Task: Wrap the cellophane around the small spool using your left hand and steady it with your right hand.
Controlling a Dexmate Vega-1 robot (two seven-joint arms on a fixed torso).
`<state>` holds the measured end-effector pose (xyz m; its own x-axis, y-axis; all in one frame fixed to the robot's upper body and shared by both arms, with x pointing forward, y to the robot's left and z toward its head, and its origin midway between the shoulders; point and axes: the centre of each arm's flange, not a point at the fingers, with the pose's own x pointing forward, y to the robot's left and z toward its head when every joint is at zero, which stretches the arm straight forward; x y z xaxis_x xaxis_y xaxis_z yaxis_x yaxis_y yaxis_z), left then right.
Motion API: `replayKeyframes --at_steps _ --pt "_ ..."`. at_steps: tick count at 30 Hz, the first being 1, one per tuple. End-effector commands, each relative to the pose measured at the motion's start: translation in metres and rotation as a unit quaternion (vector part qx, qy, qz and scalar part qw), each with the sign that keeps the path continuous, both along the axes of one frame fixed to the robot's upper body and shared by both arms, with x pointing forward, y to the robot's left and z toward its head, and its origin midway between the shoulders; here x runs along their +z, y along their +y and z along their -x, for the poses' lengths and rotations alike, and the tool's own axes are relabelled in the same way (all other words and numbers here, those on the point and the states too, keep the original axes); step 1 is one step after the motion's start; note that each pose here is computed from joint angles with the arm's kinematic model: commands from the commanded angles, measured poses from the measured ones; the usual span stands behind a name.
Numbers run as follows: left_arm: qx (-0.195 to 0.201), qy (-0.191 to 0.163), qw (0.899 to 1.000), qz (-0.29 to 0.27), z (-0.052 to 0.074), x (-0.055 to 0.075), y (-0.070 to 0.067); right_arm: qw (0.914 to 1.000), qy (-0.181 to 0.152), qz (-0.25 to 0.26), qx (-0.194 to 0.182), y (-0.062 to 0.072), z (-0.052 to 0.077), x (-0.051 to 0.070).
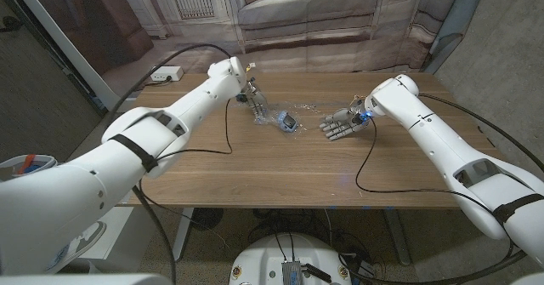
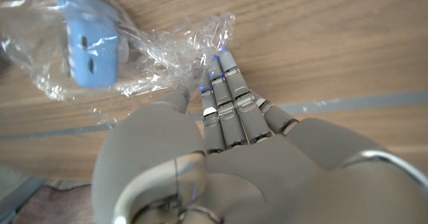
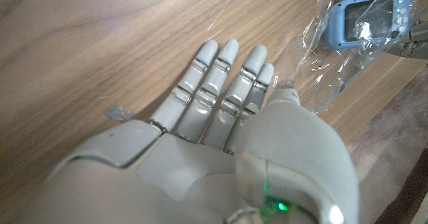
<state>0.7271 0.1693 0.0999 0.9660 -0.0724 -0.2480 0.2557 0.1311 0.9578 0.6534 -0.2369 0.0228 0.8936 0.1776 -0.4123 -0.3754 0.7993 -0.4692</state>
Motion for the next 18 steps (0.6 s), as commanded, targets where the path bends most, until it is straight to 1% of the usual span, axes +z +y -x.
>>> replayKeyframes --at_steps 1,3,5,8,10,12,14,18 --pt "-0.142 -0.243 0.955 -0.093 0.102 0.028 -0.078 0.9981 -0.048 0.039 0.002 0.005 0.021 0.006" --pt "-0.167 -0.261 0.948 -0.076 0.112 0.028 -0.076 0.9961 -0.068 0.056 0.004 0.009 0.029 0.009" --pt "-0.191 -0.27 0.942 -0.059 0.121 0.028 -0.076 0.9922 -0.094 0.082 0.003 0.013 0.037 0.012" --pt "-0.214 -0.286 0.933 -0.047 0.133 0.028 -0.076 0.9817 -0.142 0.127 -0.005 0.023 0.051 0.015" --pt "-0.222 -0.302 0.926 -0.043 0.142 0.027 -0.075 0.9751 -0.174 0.138 -0.005 0.028 0.06 0.014" --pt "-0.226 -0.319 0.919 -0.048 0.149 0.025 -0.075 0.969 -0.205 0.138 -0.008 0.032 0.069 0.013" --pt "-0.229 -0.323 0.917 -0.046 0.152 0.022 -0.074 0.9629 -0.236 0.13 -0.011 0.035 0.077 0.01" --pt "-0.229 -0.311 0.922 -0.035 0.154 0.02 -0.069 0.9497 -0.29 0.117 -0.017 0.038 0.091 0.004"
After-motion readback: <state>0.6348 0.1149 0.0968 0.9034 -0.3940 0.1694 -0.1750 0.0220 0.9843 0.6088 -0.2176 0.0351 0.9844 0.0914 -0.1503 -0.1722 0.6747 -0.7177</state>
